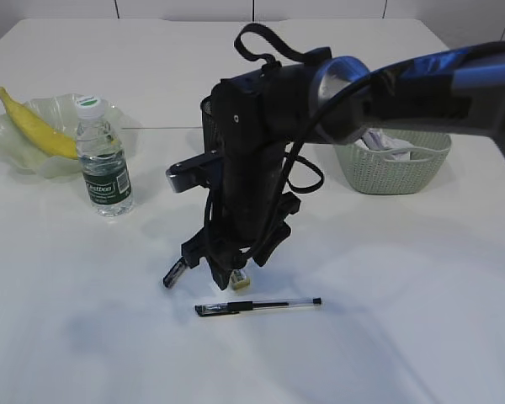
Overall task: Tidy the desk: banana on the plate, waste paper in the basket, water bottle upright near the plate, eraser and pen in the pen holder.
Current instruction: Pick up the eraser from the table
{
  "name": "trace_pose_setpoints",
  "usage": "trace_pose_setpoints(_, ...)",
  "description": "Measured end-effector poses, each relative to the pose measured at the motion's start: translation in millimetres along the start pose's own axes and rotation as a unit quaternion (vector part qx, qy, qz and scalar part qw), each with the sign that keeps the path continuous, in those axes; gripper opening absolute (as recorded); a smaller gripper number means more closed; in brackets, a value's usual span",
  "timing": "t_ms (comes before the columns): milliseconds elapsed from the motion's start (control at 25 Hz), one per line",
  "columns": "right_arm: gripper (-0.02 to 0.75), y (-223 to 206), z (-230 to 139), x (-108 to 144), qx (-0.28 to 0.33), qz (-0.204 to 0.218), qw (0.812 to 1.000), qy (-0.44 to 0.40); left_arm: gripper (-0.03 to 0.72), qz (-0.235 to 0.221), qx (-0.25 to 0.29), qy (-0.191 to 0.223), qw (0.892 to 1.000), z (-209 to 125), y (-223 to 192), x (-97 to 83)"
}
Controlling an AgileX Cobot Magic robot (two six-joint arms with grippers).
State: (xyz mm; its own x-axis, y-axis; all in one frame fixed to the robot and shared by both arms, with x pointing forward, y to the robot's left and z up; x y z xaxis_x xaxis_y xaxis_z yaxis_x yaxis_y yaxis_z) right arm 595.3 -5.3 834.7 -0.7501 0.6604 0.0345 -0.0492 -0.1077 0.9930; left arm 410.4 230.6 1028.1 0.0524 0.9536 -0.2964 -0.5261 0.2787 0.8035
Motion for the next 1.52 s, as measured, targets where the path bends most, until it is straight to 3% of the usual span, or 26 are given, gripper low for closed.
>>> trace_pose_setpoints(520, 0.482, -27.1, 2.7, -4.8, 0.005, -0.007, 0.996, -0.085, 0.571, 0.000, -0.001, 0.000, 1.000, 0.4, 0.0, -0.1)
trace_pose_setpoints(720, 0.440, -26.8, 7.6, -4.4, -0.007, -0.009, 0.993, -0.115, 0.571, -0.001, -0.004, 0.000, 1.000, 1.7, 0.0, -0.4)
trace_pose_setpoints(1520, 0.418, -28.7, 6.6, -10.7, -0.006, -0.027, 0.990, -0.137, 0.571, -0.002, -0.009, 0.000, 1.000, 3.5, 0.0, -0.9)
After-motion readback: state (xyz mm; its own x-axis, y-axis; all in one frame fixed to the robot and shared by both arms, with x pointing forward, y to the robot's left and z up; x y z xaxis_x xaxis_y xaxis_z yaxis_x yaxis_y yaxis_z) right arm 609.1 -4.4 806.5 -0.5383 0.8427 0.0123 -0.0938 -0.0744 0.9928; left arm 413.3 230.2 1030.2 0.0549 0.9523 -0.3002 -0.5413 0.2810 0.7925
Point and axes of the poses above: a point on each arm's last joint axis where the gripper is mounted, y pointing back along that axis away from the gripper, x along the wrist's bending axis when the last joint is at zero, z = x × y, the point moved 10 cm from there along -y, pointing out along that axis toward the gripper, and after that the axes turned 13 degrees about y, right-handed, at the moved point
